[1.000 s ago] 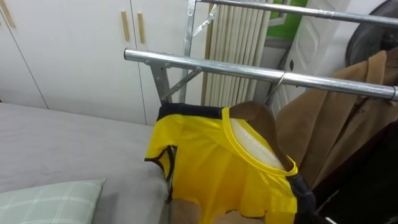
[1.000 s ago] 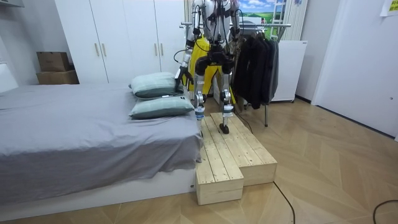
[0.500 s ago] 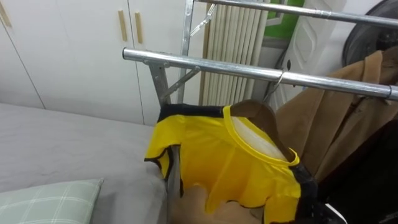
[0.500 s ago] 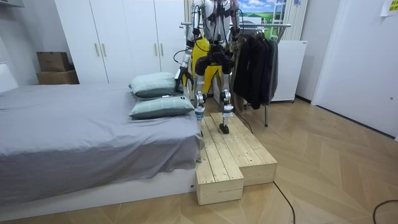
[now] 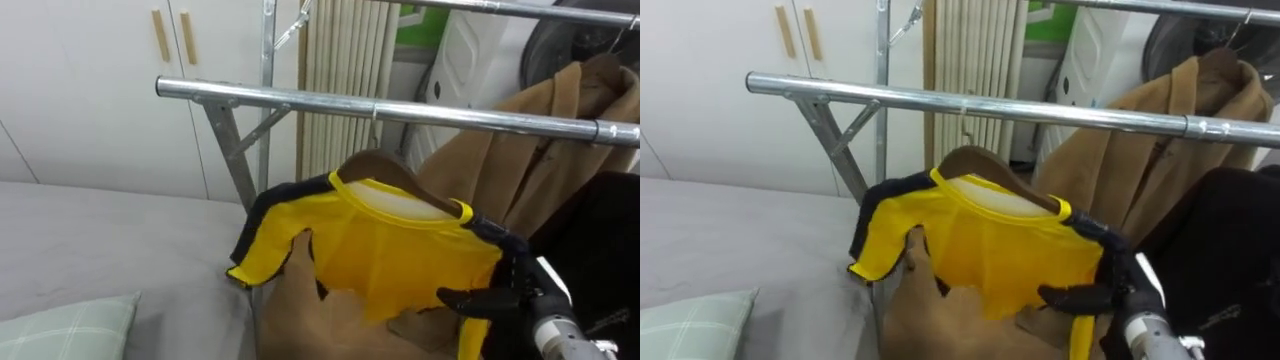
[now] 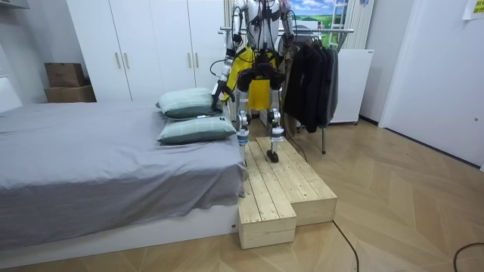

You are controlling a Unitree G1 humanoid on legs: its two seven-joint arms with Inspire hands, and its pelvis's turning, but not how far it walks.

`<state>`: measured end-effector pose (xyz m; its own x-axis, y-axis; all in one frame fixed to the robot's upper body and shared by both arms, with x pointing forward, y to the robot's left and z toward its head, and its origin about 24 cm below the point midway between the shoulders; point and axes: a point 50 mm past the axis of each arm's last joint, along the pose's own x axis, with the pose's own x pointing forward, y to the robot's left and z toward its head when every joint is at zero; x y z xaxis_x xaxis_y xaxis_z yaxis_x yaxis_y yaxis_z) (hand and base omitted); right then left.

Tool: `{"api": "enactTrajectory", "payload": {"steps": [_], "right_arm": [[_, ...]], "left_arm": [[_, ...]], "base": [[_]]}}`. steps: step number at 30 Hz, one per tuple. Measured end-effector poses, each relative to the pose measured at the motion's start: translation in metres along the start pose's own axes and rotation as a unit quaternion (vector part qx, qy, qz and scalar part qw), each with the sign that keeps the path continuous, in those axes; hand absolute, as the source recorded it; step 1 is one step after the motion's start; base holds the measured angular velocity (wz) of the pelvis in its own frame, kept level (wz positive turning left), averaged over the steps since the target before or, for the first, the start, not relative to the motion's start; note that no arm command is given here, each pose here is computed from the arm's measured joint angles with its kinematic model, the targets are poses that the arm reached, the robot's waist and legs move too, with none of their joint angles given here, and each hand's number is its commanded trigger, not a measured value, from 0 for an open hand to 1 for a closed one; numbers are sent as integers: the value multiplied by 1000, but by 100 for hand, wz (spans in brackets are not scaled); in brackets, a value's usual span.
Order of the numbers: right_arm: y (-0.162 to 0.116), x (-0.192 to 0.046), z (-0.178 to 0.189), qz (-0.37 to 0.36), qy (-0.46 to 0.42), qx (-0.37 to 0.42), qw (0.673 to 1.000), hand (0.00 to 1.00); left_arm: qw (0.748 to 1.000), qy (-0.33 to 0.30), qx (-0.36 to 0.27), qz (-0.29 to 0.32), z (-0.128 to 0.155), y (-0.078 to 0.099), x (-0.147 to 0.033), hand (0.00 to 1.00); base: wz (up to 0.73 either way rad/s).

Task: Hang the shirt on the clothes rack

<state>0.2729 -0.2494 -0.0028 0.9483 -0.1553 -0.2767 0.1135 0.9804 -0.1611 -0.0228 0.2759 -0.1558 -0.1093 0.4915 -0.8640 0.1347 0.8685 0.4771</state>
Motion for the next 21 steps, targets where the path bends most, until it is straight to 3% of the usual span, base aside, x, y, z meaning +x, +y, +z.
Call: {"api": "enactTrajectory", "payload": {"steps": [15,21], "right_arm": [[-16,-6,42,-56,-91,35,994,0],[-20,-11,34,-63,-81,30,994,0]], "left_arm": [[1000,3,-9,0,-1,1,0,0],[1000,2,-9,0,-1,1,0,0]], "base": [[-7],[0]]}}
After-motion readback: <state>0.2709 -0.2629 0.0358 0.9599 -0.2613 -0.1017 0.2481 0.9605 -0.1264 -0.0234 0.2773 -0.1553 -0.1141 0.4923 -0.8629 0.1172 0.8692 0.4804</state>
